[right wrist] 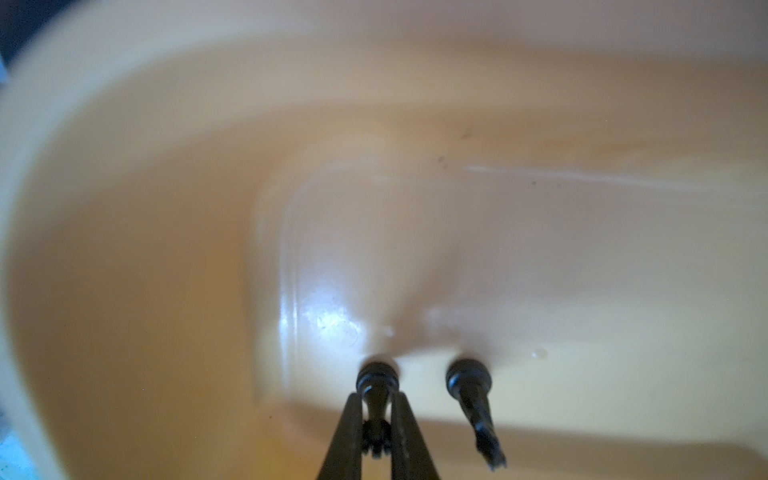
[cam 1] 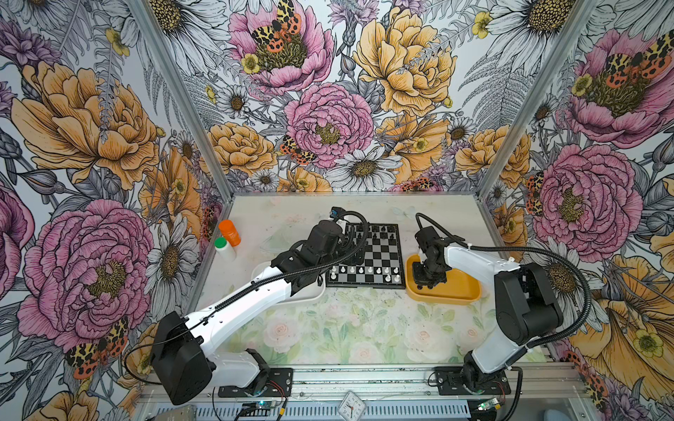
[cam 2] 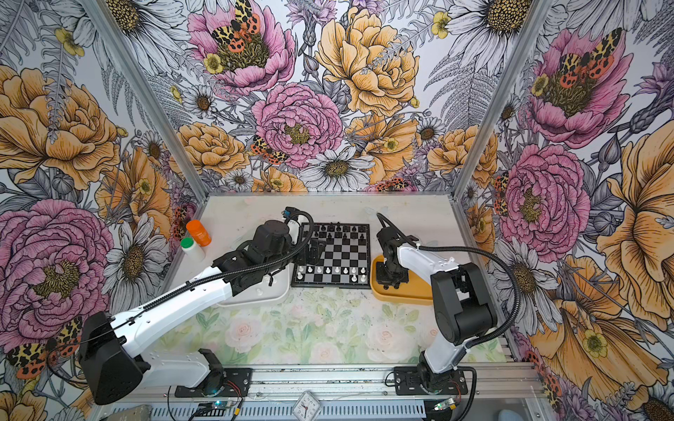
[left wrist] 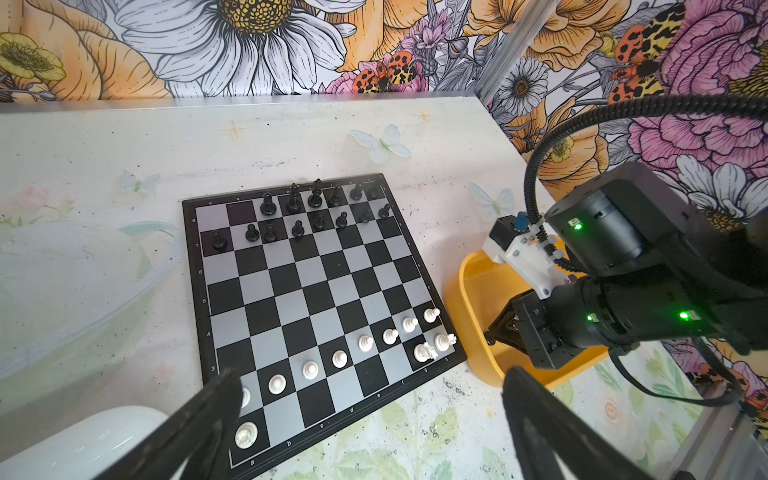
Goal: Set up the chess pieces on the board
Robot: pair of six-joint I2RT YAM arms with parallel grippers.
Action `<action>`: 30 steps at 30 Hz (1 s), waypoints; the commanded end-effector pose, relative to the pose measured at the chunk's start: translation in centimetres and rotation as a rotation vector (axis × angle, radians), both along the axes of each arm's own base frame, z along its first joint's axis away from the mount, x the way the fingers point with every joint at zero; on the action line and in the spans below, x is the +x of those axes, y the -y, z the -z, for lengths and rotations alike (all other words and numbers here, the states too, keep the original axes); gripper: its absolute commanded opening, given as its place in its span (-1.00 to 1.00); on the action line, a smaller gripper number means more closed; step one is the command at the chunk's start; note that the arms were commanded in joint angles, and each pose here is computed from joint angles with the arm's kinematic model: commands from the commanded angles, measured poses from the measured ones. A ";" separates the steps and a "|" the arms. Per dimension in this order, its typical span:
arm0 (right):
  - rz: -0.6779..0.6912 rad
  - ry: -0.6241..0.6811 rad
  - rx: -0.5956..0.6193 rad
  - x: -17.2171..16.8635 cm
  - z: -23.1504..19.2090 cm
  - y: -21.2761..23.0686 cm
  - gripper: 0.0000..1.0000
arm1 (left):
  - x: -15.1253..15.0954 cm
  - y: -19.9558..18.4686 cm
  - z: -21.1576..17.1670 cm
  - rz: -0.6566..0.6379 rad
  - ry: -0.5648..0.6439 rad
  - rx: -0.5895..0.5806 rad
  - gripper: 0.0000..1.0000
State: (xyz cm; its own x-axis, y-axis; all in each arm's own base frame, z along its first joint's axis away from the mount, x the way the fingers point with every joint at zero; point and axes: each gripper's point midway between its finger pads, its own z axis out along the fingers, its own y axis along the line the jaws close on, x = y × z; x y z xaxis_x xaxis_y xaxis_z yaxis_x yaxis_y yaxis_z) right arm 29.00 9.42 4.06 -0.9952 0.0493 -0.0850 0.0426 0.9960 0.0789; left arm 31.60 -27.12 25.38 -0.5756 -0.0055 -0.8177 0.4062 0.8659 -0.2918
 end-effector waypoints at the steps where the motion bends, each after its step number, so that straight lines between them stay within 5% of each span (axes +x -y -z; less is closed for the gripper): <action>1: 0.012 0.055 0.006 0.8 -2.0 -0.2 -0.76 | -0.1 -0.4 -0.3 0.009 0.014 0.000 0.98; 17: -0.021 0.162 0.004 5.2 -9.0 -1.3 -0.79 | 0.8 -2.8 -0.2 -0.032 0.018 0.014 0.98; 30: -0.126 0.241 0.064 12.5 -13.2 -7.8 -0.78 | 3.3 -8.3 0.4 -0.138 0.001 0.005 0.98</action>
